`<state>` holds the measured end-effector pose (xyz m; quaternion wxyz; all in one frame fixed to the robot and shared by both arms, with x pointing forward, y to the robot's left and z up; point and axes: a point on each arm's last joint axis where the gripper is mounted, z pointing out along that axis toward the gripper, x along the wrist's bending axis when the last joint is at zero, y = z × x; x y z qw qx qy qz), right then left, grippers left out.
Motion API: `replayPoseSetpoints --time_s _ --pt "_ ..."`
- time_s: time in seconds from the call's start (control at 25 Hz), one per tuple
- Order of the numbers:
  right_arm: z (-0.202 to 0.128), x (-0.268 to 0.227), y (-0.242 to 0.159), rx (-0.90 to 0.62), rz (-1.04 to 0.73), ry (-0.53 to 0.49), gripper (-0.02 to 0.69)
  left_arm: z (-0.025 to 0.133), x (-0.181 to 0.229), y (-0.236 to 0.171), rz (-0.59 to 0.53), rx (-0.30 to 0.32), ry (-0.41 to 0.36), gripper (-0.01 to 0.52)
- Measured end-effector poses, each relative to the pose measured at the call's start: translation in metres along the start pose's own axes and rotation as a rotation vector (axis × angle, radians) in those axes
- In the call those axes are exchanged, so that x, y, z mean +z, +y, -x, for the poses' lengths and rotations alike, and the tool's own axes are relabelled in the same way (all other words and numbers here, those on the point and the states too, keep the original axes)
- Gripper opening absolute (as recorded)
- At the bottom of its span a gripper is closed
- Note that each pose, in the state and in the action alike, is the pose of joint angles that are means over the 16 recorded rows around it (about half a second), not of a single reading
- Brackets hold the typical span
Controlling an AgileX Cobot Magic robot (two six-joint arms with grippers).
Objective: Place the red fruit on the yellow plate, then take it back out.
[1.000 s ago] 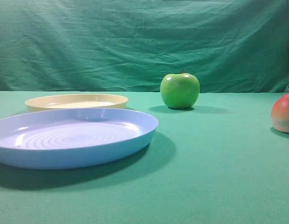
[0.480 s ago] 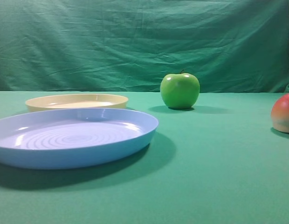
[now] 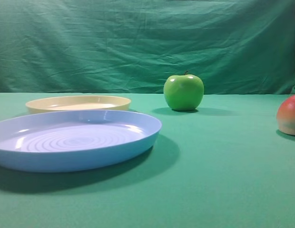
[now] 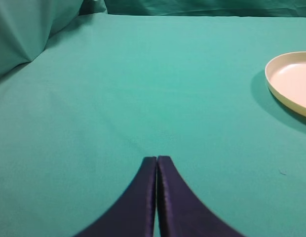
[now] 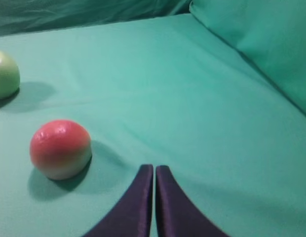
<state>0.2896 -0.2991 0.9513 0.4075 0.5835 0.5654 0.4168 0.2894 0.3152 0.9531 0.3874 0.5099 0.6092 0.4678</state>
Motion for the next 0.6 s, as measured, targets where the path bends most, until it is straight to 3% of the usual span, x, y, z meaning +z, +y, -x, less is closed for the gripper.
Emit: replayPoseSetpoints --time_s 0.6 --pt "0.0001 0.0028 -0.0042 -0.009 0.014 0.001 0.0 0.0 0.0 0.0 0.0 0.0 0.0 0.0"
